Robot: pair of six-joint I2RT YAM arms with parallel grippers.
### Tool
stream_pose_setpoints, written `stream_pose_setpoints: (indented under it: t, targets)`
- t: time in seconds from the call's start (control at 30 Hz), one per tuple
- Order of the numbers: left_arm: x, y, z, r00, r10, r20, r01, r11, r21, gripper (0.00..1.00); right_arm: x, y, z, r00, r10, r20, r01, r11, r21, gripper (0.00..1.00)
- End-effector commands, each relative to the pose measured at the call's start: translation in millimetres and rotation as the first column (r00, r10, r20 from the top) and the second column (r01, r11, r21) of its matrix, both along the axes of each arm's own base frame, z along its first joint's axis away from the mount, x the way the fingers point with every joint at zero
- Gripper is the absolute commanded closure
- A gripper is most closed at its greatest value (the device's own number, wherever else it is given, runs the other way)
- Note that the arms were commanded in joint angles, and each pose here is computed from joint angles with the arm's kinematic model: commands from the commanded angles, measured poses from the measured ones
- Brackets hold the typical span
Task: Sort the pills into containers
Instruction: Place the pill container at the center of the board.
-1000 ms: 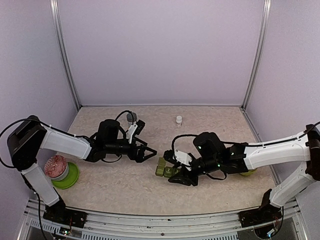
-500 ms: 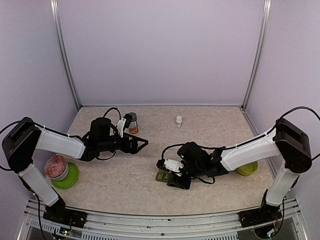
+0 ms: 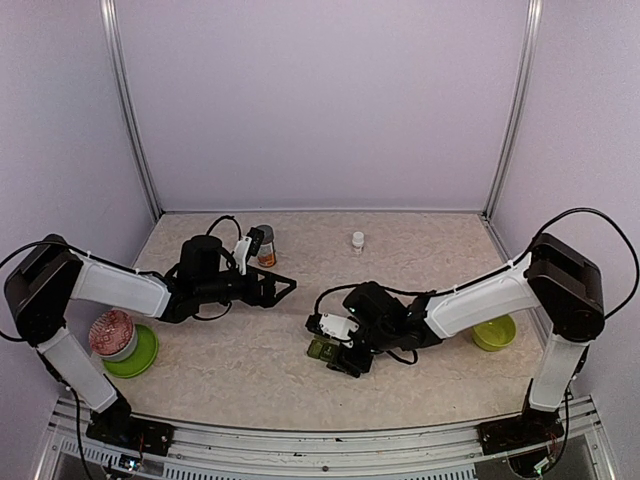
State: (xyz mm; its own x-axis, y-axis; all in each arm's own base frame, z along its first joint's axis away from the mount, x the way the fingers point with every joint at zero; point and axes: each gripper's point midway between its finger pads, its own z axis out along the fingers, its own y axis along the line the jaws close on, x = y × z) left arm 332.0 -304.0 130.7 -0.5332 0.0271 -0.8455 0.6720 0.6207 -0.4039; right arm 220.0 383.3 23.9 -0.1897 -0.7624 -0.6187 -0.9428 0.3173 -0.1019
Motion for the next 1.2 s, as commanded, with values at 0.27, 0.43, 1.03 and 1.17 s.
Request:
stream_pose_setpoints:
  t: [0.27,0.43,1.03,1.17]
  targets:
    - [2.6,0.8,4.2,1.000,0.004,0.016,-0.003,1.000,-0.016,0.01,13.8,-39.9,-2.5,0.989,-0.136,0.058,0.143,0.983,-0.118,0.17]
    - [2.5,0.5,4.7,1.000,0.002,0.015,-0.002,1.000,-0.019,0.01,24.4,-58.4,0.3,0.975,-0.208,0.076,0.216,0.968,-0.129,0.15]
    - [3.2,1.5,5.8,1.000,0.001,0.015,-0.001,1.000,-0.024,0.01,49.9,-74.9,43.9,0.952,-0.306,0.008,0.305,0.952,0.037,0.14]
    - [3.0,0.6,4.1,1.000,-0.003,0.009,0.003,1.000,-0.025,0.01,58.0,-78.9,32.0,0.940,-0.342,0.010,0.342,0.940,-0.001,0.14]
